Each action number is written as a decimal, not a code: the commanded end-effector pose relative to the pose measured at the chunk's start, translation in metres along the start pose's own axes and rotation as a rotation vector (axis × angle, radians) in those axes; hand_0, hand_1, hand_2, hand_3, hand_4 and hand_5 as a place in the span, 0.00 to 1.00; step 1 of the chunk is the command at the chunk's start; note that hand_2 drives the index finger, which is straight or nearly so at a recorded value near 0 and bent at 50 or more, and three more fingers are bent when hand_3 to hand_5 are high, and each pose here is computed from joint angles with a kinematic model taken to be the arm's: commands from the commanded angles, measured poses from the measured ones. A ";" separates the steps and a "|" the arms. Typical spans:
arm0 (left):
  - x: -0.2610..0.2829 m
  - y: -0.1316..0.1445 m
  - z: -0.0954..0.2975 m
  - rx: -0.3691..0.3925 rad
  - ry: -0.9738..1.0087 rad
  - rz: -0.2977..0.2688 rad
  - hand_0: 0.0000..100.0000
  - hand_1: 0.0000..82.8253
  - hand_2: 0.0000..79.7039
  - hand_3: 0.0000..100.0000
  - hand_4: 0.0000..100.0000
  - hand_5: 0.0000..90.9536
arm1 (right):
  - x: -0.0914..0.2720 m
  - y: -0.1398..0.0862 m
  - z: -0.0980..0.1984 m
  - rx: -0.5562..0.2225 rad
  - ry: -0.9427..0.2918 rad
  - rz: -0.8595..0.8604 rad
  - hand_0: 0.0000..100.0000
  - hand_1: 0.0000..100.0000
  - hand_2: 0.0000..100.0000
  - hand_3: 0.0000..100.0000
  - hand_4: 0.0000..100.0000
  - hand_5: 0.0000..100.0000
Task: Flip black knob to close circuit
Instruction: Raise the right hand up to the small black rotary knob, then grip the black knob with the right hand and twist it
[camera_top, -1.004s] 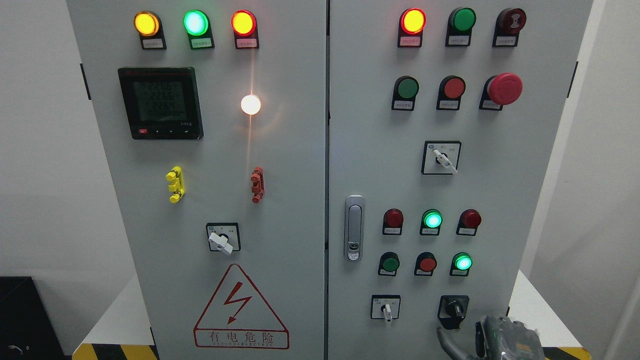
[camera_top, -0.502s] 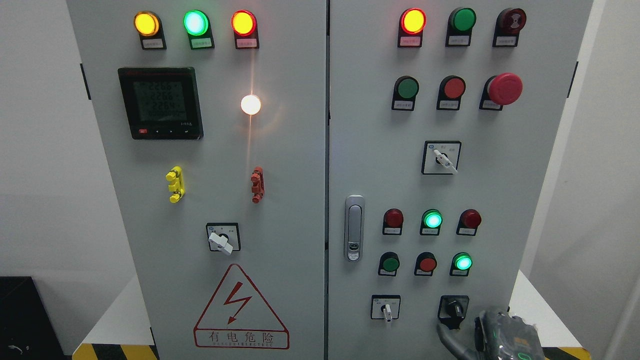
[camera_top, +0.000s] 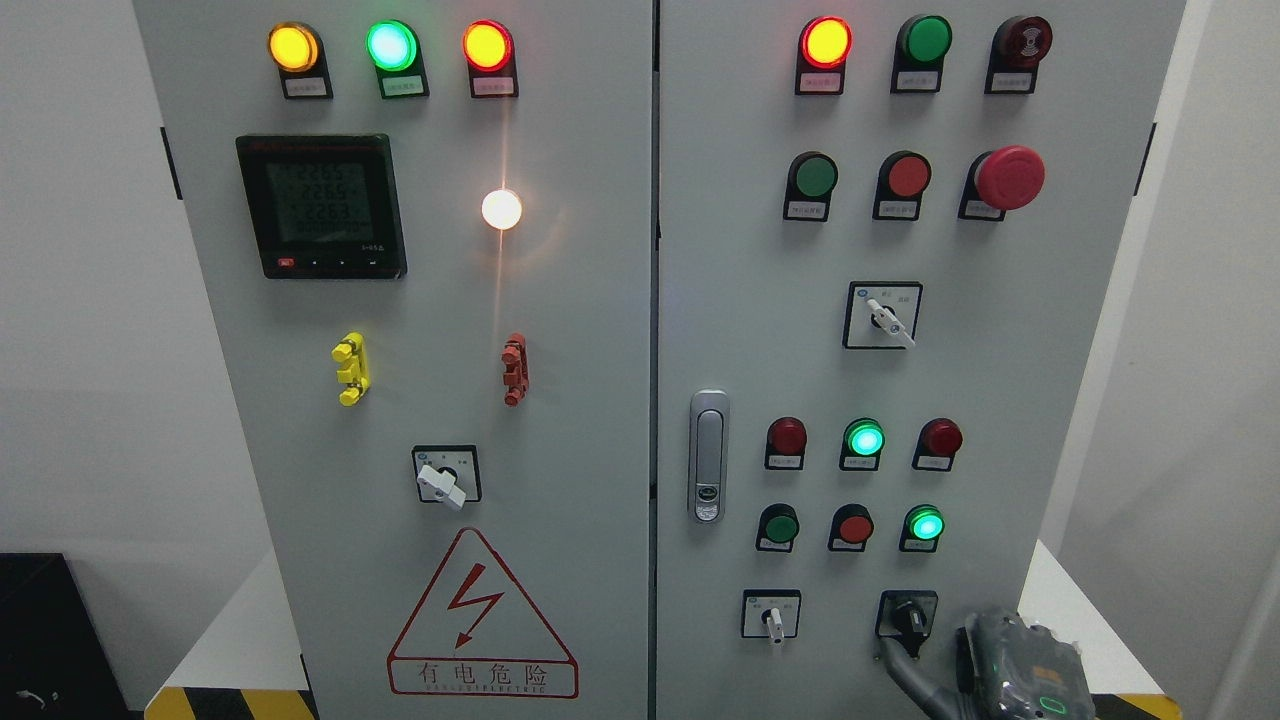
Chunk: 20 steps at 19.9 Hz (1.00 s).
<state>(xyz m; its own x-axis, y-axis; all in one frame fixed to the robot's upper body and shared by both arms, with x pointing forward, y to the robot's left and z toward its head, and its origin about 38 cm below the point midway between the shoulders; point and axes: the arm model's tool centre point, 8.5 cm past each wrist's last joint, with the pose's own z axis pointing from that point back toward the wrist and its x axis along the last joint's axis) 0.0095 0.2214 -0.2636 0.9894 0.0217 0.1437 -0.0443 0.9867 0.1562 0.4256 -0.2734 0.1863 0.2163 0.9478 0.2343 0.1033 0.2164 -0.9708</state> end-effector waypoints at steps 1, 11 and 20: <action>0.000 0.000 0.000 0.000 -0.001 0.002 0.12 0.67 0.00 0.00 0.00 0.00 | -0.010 0.004 -0.004 0.009 0.027 0.000 0.00 0.00 0.90 1.00 0.97 0.99; 0.000 0.000 0.000 0.000 0.000 0.000 0.12 0.67 0.00 0.00 0.00 0.00 | -0.017 0.003 -0.004 0.008 0.044 0.005 0.00 0.00 0.90 1.00 0.97 0.98; 0.000 0.000 0.000 0.000 0.000 0.000 0.12 0.67 0.00 0.00 0.00 0.00 | -0.019 0.002 -0.005 0.004 0.048 0.002 0.00 0.00 0.90 1.00 0.97 0.98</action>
<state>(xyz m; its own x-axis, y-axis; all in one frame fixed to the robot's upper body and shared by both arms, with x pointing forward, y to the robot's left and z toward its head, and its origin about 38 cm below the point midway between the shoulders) 0.0094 0.2214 -0.2636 0.9894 0.0216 0.1435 -0.0442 0.9867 0.1562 0.4273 -0.2844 0.1817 0.2438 0.9419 0.2310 0.0982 0.2130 -0.9721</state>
